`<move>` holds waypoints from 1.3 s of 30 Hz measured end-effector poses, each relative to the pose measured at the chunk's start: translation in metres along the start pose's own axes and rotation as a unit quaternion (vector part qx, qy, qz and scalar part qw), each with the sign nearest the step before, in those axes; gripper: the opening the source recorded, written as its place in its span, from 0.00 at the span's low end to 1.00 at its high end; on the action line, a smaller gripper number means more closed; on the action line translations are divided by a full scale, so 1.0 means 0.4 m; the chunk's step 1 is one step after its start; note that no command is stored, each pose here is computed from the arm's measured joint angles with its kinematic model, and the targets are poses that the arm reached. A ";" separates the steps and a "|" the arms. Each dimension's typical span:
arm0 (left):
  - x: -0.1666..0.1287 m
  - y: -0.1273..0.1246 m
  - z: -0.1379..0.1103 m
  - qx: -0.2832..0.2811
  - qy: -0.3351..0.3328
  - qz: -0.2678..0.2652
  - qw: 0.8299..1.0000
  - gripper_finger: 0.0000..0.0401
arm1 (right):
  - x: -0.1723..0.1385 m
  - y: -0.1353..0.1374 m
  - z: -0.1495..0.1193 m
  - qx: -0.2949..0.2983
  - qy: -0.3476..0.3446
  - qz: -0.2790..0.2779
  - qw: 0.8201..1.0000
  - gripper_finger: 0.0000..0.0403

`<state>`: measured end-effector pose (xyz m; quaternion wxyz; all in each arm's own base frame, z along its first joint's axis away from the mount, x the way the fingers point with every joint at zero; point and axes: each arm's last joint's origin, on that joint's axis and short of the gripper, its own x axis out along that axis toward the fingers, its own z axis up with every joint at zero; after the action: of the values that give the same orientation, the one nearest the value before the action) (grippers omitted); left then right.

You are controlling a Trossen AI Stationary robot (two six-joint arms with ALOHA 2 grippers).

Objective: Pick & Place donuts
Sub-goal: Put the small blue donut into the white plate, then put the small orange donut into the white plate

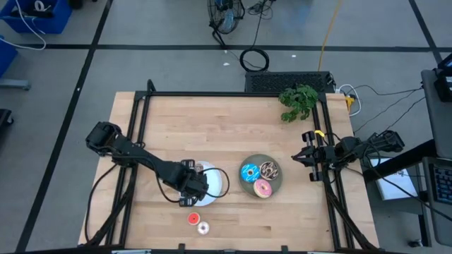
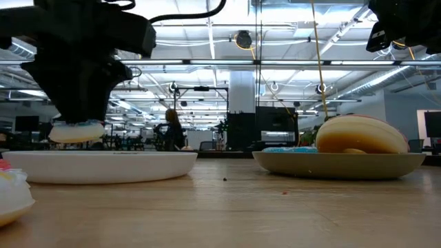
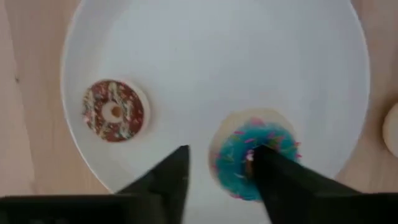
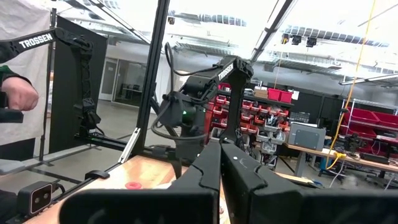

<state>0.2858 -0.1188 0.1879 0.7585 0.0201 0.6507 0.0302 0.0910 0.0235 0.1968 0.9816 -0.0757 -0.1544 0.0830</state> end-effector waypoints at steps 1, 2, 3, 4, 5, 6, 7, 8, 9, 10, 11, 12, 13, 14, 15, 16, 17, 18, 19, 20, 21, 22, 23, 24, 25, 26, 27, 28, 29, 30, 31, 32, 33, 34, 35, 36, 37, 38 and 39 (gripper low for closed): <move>0.000 -0.001 -0.001 -0.002 0.001 -0.001 1.000 0.37 | 0.000 0.000 0.000 0.000 0.000 0.000 1.000 0.00; 0.000 -0.001 -0.001 -0.008 0.001 -0.001 1.000 0.30 | 0.000 0.000 0.000 0.000 0.000 0.000 1.000 0.00; 0.000 0.001 0.000 -0.013 0.000 0.000 1.000 0.24 | 0.000 0.000 0.000 0.000 0.000 0.000 1.000 0.00; 0.000 0.001 0.001 -0.016 0.000 0.000 1.000 0.18 | 0.000 0.000 0.000 0.000 0.000 0.000 1.000 0.00; 0.000 0.002 0.001 -0.016 0.000 -0.001 1.000 0.12 | 0.000 0.000 0.000 0.000 0.000 0.000 1.000 0.00; 0.000 0.000 0.001 -0.012 0.001 -0.008 1.000 0.07 | 0.000 0.000 0.000 0.000 0.000 0.000 1.000 0.00; 0.000 -0.002 0.001 -0.007 0.003 -0.018 1.000 0.04 | 0.000 0.000 0.000 0.000 0.000 0.000 1.000 0.00; 0.000 -0.003 0.002 -0.004 0.002 -0.021 1.000 0.03 | 0.000 0.000 0.000 0.000 0.000 0.000 1.000 0.00; 0.000 -0.005 0.003 -0.004 -0.001 -0.023 1.000 0.04 | 0.000 0.000 0.000 0.000 0.000 0.000 1.000 0.00; 0.000 -0.006 0.004 -0.010 -0.003 -0.024 1.000 0.06 | 0.000 0.000 0.000 0.000 0.000 0.000 1.000 0.00; 0.000 -0.004 0.005 -0.018 -0.004 -0.024 1.000 0.09 | 0.000 0.000 0.000 0.000 0.000 0.000 1.000 0.00; 0.000 -0.004 0.005 -0.027 -0.004 -0.024 0.999 0.13 | 0.000 0.000 0.000 0.000 0.000 0.000 1.000 0.00; 0.000 -0.004 0.005 -0.034 -0.003 -0.025 0.999 0.17 | 0.000 0.000 0.000 0.000 0.000 0.000 1.000 0.00; 0.000 -0.005 0.005 -0.034 0.000 -0.031 0.999 0.22 | 0.000 0.000 0.000 0.000 0.000 0.000 1.000 0.00; 0.000 -0.006 0.004 -0.034 0.004 -0.039 0.999 0.28 | 0.000 0.000 0.000 0.000 0.000 0.000 1.000 0.00; 0.000 -0.007 0.004 -0.034 0.004 -0.039 0.999 0.34 | 0.000 0.000 0.000 0.000 0.000 0.000 1.000 0.00; 0.000 -0.008 0.004 -0.035 0.003 -0.037 0.999 0.40 | 0.000 0.000 0.000 0.000 0.000 0.000 1.000 0.00; 0.000 -0.007 0.004 -0.036 0.001 -0.034 0.999 0.46 | 0.000 0.000 0.000 0.000 0.000 0.000 1.000 0.00; 0.000 -0.006 0.005 -0.039 -0.002 -0.028 0.999 0.53 | 0.000 0.000 0.000 0.000 0.000 0.000 1.000 0.00; 0.000 -0.004 0.005 -0.043 -0.004 -0.023 0.999 0.59 | 0.000 0.000 0.000 0.000 0.000 0.000 1.000 0.00; 0.000 -0.003 0.006 -0.046 -0.005 -0.020 0.999 0.64 | 0.000 0.000 0.000 0.000 0.000 0.000 1.000 0.00; 0.000 -0.003 0.006 -0.046 -0.006 -0.018 0.999 0.69 | 0.000 0.000 0.000 0.000 0.000 0.000 1.000 0.00; 0.000 -0.003 0.006 -0.046 -0.006 -0.018 0.999 0.74 | 0.000 0.000 0.000 0.000 0.000 0.000 1.000 0.00; 0.000 -0.003 0.006 -0.047 -0.006 -0.018 0.999 0.78 | 0.000 0.000 0.000 0.000 0.000 0.000 1.000 0.00; 0.000 -0.004 0.005 -0.047 -0.006 -0.017 0.999 0.81 | 0.000 0.000 0.000 0.000 0.000 0.000 1.000 0.00; 0.000 -0.004 0.005 -0.046 -0.007 -0.016 0.999 0.83 | 0.000 0.000 0.000 0.000 0.000 0.000 1.000 0.00; 0.000 -0.004 0.005 -0.047 -0.007 -0.015 0.999 0.84 | 0.000 0.000 0.000 0.000 0.000 0.000 1.000 0.00; 0.000 -0.003 0.006 -0.045 -0.007 -0.015 0.999 0.85 | 0.000 0.000 0.000 0.000 0.000 0.000 1.000 0.00; 0.000 -0.003 0.006 -0.044 -0.007 -0.015 0.999 0.85 | 0.000 0.000 0.000 0.000 0.000 0.000 1.000 0.00; 0.000 -0.002 0.005 -0.044 -0.006 -0.014 0.999 0.85 | 0.000 0.000 0.000 0.000 0.000 0.000 1.000 0.00; 0.000 -0.002 0.005 -0.043 -0.004 -0.015 0.999 0.85 | 0.000 0.000 0.000 0.000 0.000 0.000 1.000 0.00; 0.000 -0.002 0.002 -0.037 0.003 -0.020 0.999 0.84 | 0.000 0.000 0.000 0.000 0.000 0.000 1.000 0.00; 0.000 -0.002 -0.002 -0.027 0.013 -0.023 0.999 0.82 | 0.000 0.000 0.000 0.000 0.000 0.000 1.000 0.00; -0.002 -0.003 -0.009 -0.021 0.023 -0.019 0.999 0.80 | 0.000 0.000 0.000 0.000 0.000 0.000 1.000 0.00; -0.010 -0.004 -0.017 -0.018 0.029 -0.015 0.999 0.77 | 0.000 0.000 0.000 0.000 0.000 0.000 1.000 0.00; -0.022 -0.005 -0.024 -0.017 0.025 -0.014 0.999 0.74 | 0.000 0.000 0.000 0.000 0.000 0.000 1.000 0.00; -0.038 -0.008 -0.026 -0.017 0.009 -0.017 1.000 0.70 | 0.000 0.000 0.000 0.000 0.000 0.000 1.000 0.00; -0.054 -0.010 -0.026 -0.016 -0.011 -0.022 1.000 0.66 | 0.000 0.000 0.000 -0.001 0.000 0.000 1.000 0.00; -0.071 -0.016 -0.025 -0.014 -0.038 -0.029 0.999 0.62 | 0.000 0.000 0.000 -0.004 0.000 0.000 1.000 0.00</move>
<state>0.2716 -0.1273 0.2138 0.7833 -0.0081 0.6213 0.0169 0.0910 0.0235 0.1969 0.9813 -0.0791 -0.1549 0.0825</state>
